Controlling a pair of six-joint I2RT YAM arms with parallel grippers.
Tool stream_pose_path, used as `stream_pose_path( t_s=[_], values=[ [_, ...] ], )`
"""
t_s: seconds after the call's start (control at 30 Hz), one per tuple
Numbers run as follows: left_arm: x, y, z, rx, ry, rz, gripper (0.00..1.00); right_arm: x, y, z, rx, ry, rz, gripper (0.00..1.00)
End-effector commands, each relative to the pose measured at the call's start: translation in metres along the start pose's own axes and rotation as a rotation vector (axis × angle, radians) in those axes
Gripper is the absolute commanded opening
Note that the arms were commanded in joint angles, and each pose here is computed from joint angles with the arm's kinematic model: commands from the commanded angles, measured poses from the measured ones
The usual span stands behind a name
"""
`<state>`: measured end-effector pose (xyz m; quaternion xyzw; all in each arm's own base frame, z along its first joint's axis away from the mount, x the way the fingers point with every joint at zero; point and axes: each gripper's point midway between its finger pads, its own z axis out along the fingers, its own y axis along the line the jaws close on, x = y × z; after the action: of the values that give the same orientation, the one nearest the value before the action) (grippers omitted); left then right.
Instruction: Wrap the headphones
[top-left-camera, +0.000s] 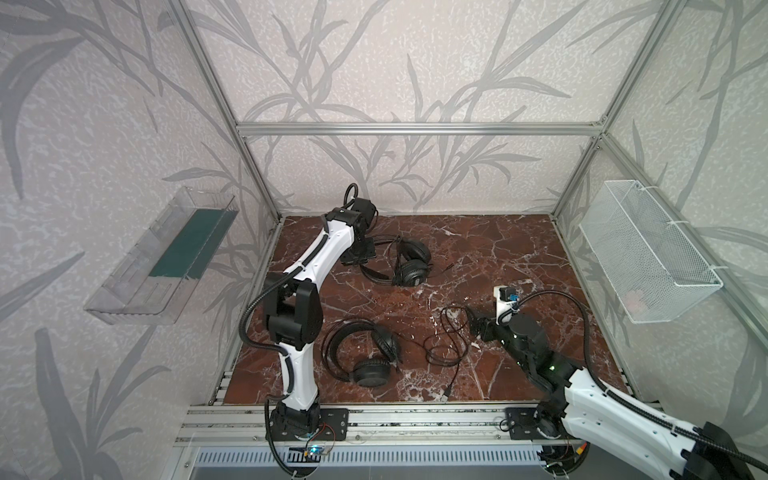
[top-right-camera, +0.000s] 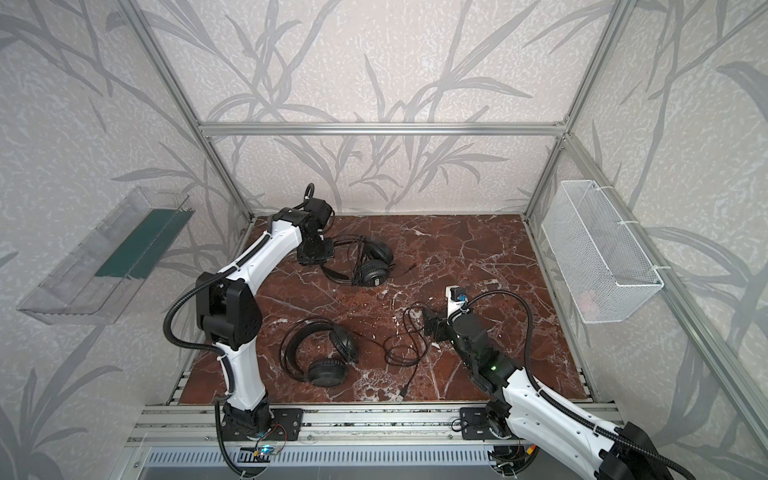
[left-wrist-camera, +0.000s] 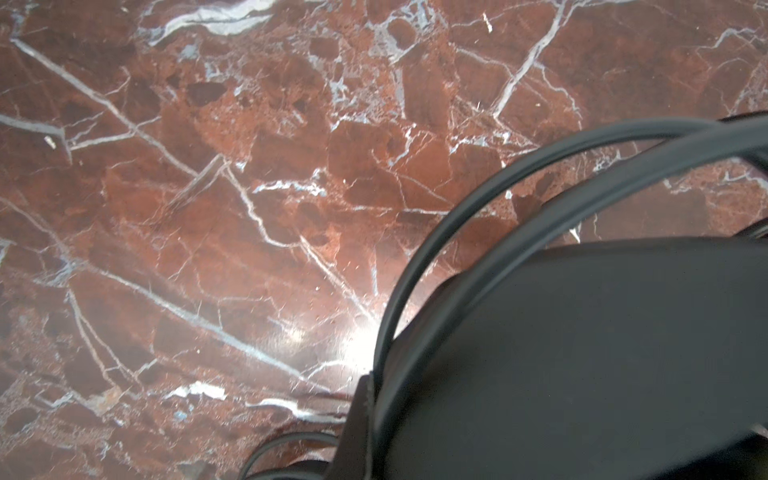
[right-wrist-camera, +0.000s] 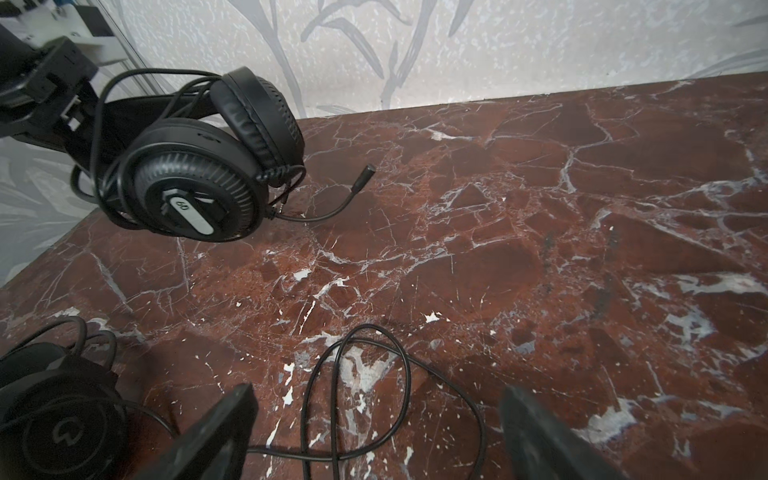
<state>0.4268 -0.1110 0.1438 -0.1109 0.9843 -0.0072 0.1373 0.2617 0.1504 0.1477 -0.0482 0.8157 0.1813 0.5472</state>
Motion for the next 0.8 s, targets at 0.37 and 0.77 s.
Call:
stream_pose_path(
  t_s=[0.37,0.77],
  values=[
    [-0.048,-0.015,0.035,0.010,0.007,0.006,0.00,0.002,0.012,0.002,-0.066,-0.011,0.025,0.92],
    [-0.060,-0.028,0.082,0.062,0.031,0.032,0.00,0.004,0.017,0.002,-0.090,-0.005,0.019,0.92]
  ],
)
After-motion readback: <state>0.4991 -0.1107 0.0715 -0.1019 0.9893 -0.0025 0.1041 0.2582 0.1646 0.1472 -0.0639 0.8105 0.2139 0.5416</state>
